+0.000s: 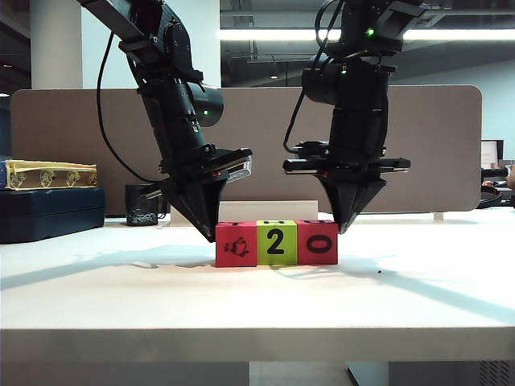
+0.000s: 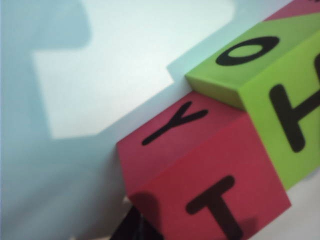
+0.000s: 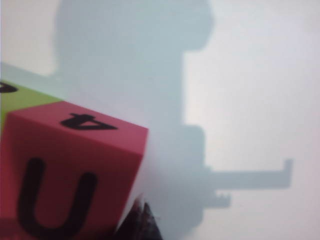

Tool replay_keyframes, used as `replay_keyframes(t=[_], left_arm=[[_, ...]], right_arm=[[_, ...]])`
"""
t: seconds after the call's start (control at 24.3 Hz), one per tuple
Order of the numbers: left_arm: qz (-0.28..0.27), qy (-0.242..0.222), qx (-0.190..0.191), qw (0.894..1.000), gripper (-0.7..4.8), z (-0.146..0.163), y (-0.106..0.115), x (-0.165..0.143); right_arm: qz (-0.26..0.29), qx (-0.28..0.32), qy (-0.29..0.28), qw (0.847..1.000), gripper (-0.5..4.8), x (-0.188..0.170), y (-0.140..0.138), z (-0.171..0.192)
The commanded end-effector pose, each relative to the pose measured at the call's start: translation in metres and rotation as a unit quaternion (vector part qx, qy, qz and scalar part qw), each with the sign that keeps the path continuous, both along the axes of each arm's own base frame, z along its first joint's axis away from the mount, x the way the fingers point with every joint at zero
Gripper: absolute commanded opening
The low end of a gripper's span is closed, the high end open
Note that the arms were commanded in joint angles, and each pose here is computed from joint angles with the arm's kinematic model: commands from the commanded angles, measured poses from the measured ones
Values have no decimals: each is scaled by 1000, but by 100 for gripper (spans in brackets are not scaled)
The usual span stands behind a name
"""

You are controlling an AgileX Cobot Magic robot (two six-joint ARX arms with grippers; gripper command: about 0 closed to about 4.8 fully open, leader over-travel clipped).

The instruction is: Select the appropriate blocks from the scattered letter blocks on the table and arrange them in a row to spell out "THU".

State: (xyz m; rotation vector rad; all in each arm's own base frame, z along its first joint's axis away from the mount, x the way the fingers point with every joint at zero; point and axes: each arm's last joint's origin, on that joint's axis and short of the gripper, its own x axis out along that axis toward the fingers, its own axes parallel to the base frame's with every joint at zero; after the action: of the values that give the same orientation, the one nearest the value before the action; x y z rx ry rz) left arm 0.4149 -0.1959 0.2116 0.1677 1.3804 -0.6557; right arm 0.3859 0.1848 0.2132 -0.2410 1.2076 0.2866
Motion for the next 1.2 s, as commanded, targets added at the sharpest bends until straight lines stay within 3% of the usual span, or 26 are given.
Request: replay_keyframes(t=[0.04, 0.12, 0.16, 0.49, 0.74, 0.87, 0.99, 1.2], left_arm=[[2, -21, 24, 999, 14, 1, -1, 1], [15, -40, 52, 998, 91, 1, 1, 3], [22, -45, 61, 997, 101, 1, 1, 4], [34, -73, 99, 992, 117, 8, 3, 7], [31, -76, 98, 992, 108, 40, 5, 3], [19, -95, 88, 991, 10, 76, 10, -10], [15, -98, 64, 993, -6, 100, 15, -25], [-45, -73, -22, 996, -6, 129, 5, -55]], right_arm=[[-7, -20, -11, 1000, -4, 1, -2, 3], [-8, -21, -14, 1000, -4, 1, -2, 4], [-8, -19, -17, 1000, -4, 1, -2, 5], [-11, -13, -60, 998, -5, -3, -4, 28], [2, -2, -78, 997, -5, -16, -10, 57], [14, 19, -65, 998, -5, -34, -17, 80], [26, 46, -57, 997, -5, -47, -22, 97], [55, 78, -31, 995, -5, -71, -19, 115]])
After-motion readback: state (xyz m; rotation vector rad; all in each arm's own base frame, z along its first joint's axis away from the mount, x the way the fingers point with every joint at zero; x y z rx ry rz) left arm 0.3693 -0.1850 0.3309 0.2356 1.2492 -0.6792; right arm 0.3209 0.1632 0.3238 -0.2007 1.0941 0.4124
